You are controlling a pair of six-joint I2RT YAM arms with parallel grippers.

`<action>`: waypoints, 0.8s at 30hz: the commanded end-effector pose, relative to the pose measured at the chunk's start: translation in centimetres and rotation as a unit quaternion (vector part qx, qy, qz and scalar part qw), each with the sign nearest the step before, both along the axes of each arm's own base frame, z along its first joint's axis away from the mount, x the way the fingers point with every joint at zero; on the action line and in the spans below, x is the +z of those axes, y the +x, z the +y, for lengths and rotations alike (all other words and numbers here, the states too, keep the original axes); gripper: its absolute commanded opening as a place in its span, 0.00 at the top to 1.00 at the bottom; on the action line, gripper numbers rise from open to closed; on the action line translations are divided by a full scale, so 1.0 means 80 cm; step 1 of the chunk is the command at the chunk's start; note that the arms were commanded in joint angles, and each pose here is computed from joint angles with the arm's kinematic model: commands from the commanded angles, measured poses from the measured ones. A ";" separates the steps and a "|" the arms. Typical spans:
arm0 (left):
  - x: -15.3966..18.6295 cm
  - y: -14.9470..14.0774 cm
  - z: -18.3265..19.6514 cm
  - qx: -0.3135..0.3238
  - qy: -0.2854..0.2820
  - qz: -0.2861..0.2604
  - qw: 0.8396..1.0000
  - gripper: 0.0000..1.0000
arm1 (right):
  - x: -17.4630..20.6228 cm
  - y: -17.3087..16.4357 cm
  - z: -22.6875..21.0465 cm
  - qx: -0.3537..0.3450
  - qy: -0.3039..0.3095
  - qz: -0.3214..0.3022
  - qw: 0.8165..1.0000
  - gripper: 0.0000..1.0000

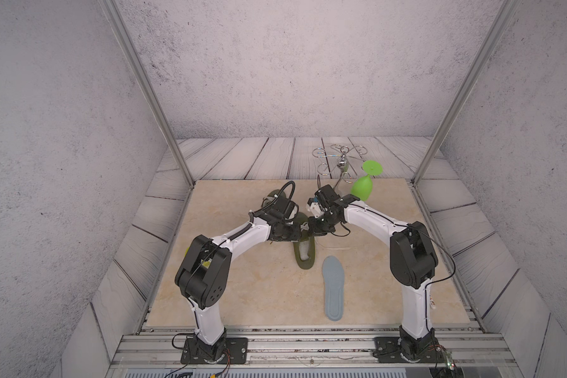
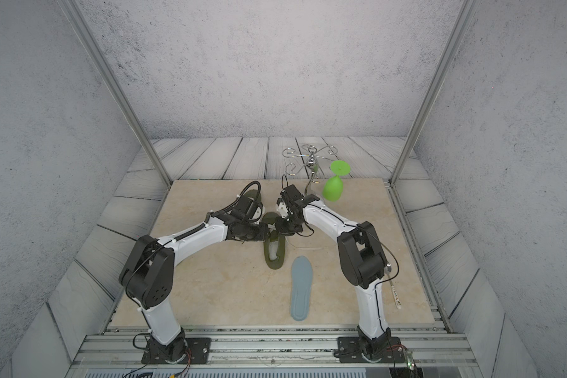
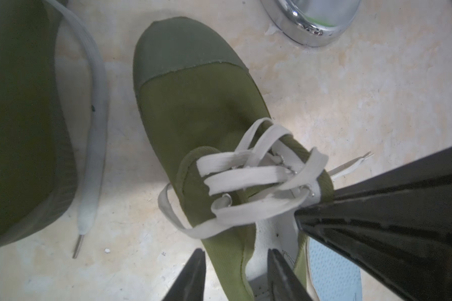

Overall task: Insert the insole into the shoe
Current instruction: Place the shoe at the center of the board.

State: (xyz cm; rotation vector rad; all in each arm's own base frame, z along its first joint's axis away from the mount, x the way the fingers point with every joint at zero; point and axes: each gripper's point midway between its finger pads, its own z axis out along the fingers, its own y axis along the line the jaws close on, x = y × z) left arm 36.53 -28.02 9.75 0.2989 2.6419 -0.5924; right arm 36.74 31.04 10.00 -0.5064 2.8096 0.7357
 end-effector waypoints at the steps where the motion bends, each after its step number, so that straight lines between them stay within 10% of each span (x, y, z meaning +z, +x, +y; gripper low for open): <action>1: 0.001 0.007 -0.015 -0.003 -0.020 -0.009 1.000 0.58 | 0.019 -0.002 0.008 0.004 0.030 -0.007 1.000 1.00; 24: -0.024 0.017 -0.010 0.007 0.046 -0.002 0.999 0.65 | 0.025 -0.002 0.006 0.002 0.037 -0.013 0.999 1.00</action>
